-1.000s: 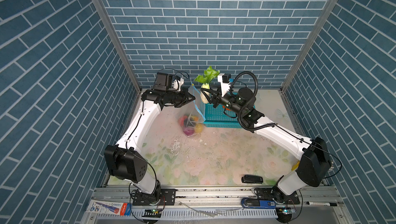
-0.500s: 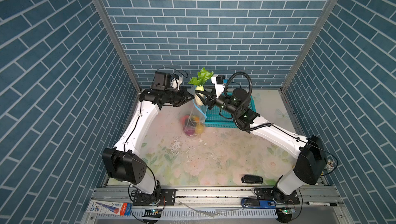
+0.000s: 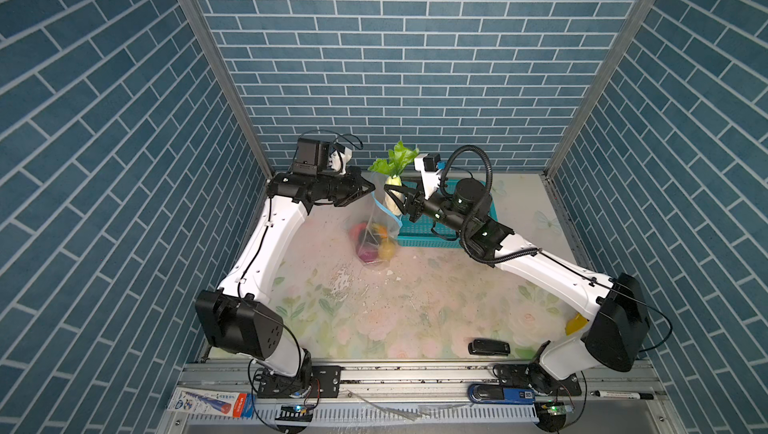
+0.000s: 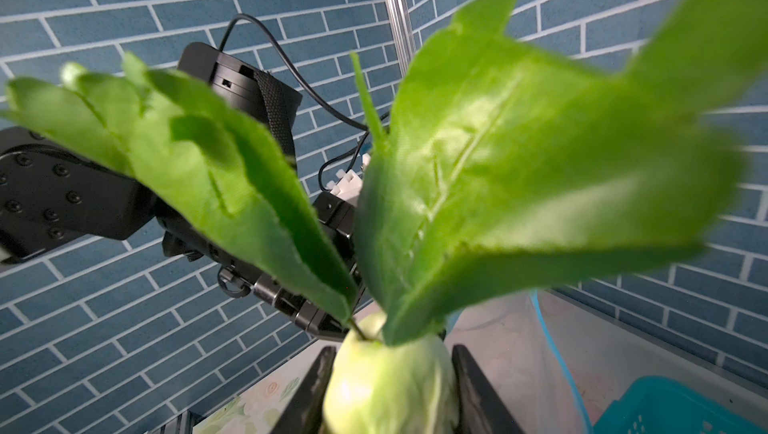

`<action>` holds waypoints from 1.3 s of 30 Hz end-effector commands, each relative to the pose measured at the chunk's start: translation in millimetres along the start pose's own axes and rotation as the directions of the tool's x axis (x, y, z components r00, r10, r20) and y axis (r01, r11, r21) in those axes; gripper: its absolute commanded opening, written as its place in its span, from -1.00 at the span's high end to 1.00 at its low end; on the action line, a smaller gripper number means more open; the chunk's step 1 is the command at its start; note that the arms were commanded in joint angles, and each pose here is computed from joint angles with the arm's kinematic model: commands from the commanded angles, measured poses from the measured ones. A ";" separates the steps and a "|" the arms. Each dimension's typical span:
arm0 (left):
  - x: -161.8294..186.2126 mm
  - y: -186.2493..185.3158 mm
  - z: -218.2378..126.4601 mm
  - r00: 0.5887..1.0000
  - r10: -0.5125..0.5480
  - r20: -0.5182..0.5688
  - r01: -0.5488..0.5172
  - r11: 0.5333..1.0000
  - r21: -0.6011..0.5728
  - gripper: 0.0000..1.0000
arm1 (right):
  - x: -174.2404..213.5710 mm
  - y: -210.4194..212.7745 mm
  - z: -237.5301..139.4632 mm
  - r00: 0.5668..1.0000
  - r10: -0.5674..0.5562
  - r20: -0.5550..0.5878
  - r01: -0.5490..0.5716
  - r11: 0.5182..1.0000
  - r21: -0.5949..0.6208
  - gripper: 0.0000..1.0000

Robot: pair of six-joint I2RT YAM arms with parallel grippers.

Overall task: Place the food in the zip-top bag and seal the zipper
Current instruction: 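Carry the cabbage with the right gripper over the bag opening, then lower the cabbage into the bag and open the right gripper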

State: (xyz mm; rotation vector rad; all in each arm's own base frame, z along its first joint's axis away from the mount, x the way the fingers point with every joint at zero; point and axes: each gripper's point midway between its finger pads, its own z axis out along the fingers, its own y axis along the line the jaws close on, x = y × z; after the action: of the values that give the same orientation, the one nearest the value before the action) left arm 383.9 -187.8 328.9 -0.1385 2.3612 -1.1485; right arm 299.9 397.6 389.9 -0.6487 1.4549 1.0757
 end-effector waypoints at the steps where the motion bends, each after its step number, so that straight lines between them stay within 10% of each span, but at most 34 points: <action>1: -3.8 -13.2 -13.0 0.999 0.037 0.038 -0.038 0.999 0.028 1.00 | -4.1 7.6 -7.5 0.998 0.046 0.036 -0.045 0.999 -0.017 0.61; 39: 0.1 -11.0 -15.3 0.998 0.040 0.043 -0.041 0.999 0.024 1.00 | 52.1 -2.2 6.5 0.993 0.120 0.002 -0.120 0.992 -0.028 0.27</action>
State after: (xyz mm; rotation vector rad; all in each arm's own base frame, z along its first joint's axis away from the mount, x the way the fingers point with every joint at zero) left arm 377.4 -185.7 331.4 -0.1385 2.3534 -1.1451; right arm 296.8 410.3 347.8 -0.6046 1.4867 1.1634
